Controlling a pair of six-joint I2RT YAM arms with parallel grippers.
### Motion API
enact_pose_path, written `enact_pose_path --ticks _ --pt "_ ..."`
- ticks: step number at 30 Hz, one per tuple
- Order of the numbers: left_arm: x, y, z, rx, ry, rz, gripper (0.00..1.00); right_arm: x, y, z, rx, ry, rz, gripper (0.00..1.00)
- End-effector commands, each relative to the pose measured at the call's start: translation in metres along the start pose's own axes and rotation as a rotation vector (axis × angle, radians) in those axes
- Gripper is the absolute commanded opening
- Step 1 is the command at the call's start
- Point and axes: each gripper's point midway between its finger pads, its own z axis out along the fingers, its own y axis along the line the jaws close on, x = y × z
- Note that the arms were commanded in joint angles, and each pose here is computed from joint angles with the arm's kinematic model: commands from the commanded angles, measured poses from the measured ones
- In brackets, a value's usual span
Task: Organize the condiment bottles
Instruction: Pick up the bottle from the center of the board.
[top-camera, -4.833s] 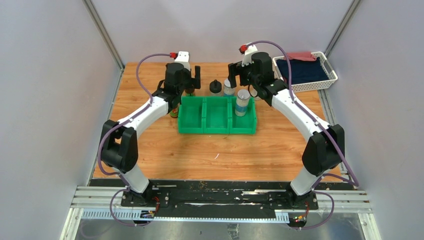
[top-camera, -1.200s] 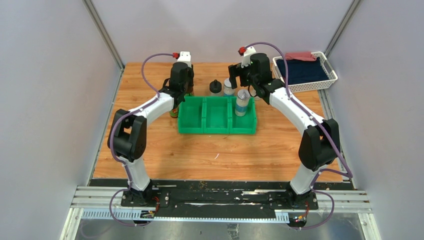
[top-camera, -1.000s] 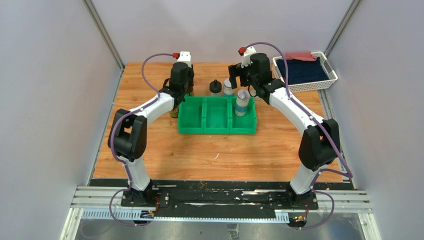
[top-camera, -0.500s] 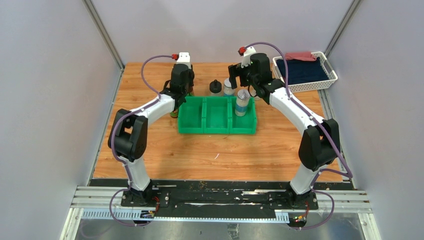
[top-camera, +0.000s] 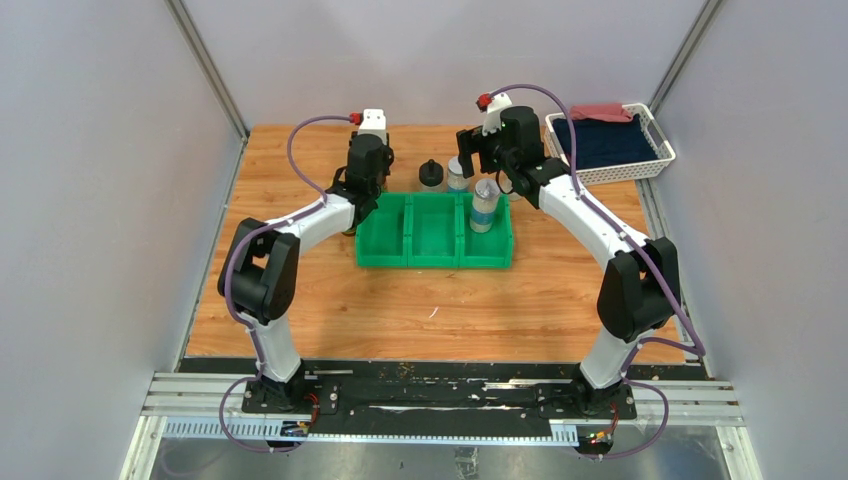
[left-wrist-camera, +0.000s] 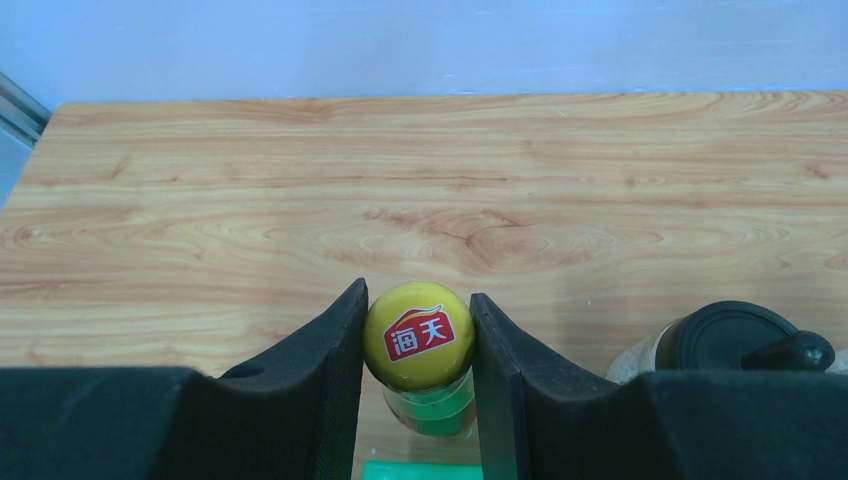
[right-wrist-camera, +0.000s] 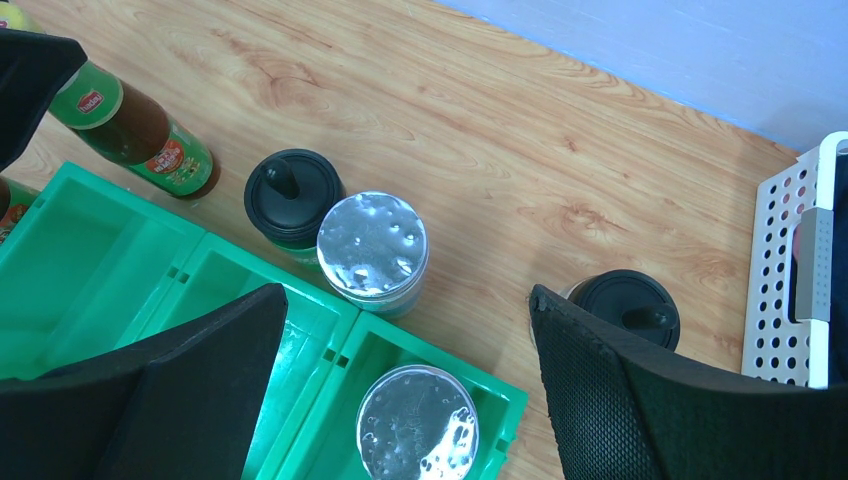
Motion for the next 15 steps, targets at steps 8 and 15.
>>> enact_pose_path --ticks 8,15 --pt "-0.027 0.007 -0.001 -0.041 -0.107 0.014 0.00 0.000 -0.006 0.004 0.006 -0.005 -0.001 0.94" --pt "-0.037 0.002 0.001 -0.022 -0.140 0.004 0.00 0.000 -0.006 0.004 0.006 -0.005 -0.002 0.94"
